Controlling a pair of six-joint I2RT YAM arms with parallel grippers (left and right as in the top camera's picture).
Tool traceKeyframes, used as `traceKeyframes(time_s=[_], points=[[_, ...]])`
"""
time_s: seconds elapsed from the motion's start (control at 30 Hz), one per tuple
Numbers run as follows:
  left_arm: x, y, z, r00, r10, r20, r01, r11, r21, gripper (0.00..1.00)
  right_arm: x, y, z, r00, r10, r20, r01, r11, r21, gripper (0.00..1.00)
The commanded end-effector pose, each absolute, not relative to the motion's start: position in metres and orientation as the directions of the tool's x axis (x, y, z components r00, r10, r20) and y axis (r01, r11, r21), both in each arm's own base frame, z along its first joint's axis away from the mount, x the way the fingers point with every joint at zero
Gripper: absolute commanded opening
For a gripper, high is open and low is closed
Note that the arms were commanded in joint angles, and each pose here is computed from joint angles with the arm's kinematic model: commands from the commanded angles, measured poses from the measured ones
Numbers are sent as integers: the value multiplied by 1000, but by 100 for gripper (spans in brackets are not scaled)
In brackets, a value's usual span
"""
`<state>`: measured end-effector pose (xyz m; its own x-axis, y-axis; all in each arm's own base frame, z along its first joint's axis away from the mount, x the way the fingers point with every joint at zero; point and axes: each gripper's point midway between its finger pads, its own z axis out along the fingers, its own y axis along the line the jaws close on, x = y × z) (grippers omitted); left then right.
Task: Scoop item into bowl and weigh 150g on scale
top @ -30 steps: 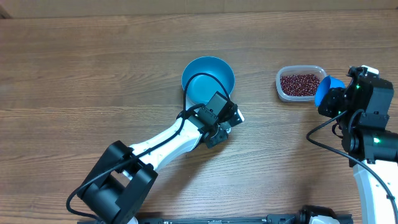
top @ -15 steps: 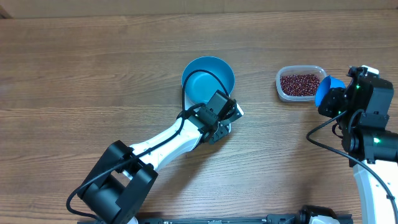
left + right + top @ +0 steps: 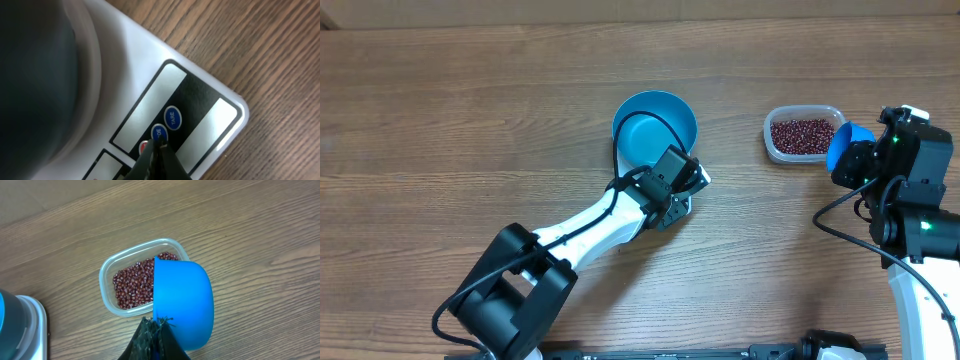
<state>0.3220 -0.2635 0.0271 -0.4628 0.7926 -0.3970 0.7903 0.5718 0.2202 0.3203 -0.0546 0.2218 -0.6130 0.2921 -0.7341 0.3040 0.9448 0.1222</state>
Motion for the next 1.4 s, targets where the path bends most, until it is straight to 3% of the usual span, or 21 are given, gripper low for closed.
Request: traceKeyframes(time_s=[0.0, 1.37], points=[[322, -259, 18, -489, 784, -382, 773, 593, 225, 4, 325, -56, 238, -584, 282, -761, 300, 946, 121, 4], [329, -251, 11, -507, 780, -366, 753, 608, 251, 4, 324, -56, 238, -586, 283, -759, 301, 946, 121, 4]])
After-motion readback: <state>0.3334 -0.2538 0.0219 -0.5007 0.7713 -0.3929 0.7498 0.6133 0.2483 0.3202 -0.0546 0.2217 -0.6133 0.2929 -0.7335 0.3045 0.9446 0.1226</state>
